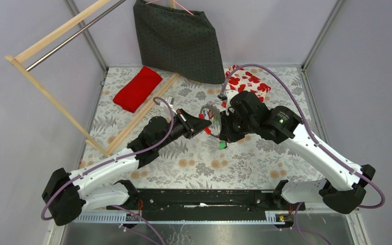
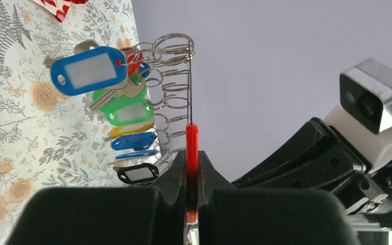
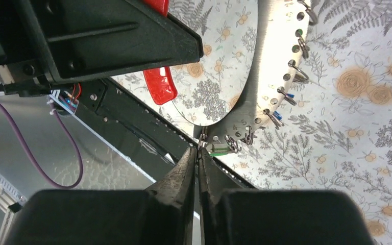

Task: Remove the keys from the keyring

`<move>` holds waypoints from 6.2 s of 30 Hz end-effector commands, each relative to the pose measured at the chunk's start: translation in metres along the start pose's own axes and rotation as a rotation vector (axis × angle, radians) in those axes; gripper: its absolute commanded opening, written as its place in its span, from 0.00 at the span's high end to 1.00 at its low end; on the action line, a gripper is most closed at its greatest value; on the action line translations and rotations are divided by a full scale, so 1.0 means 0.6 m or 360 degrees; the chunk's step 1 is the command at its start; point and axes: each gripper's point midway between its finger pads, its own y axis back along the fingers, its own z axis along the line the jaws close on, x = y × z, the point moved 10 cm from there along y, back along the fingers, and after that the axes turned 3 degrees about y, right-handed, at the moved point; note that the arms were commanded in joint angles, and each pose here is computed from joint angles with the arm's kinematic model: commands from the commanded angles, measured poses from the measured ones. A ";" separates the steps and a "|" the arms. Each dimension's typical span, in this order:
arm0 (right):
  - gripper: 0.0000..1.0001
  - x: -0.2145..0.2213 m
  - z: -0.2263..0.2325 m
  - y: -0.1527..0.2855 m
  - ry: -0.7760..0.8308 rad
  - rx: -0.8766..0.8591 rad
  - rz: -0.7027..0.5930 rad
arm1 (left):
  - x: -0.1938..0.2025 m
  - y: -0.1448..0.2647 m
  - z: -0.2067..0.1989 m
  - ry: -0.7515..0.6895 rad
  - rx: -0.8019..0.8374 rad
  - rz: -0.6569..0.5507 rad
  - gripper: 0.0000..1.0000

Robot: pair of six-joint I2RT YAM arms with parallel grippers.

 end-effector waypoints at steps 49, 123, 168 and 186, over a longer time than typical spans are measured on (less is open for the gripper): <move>0.57 -0.029 0.002 0.133 0.0000 -0.0296 -0.1280 | -0.053 -0.006 -0.196 0.0499 0.0466 -0.0264 1.00; 0.67 -0.025 -0.008 0.115 0.0016 -0.0155 -0.1139 | -0.040 0.004 -0.210 0.0493 0.0475 -0.0244 1.00; 1.00 0.155 -0.068 -0.155 -0.0432 -0.0037 -0.0393 | 0.055 -0.055 0.110 -0.0116 0.0029 0.0500 1.00; 1.00 0.219 -0.101 -0.267 -0.1002 0.0019 -0.0130 | 0.076 -0.095 0.261 -0.0309 -0.0241 0.0783 0.85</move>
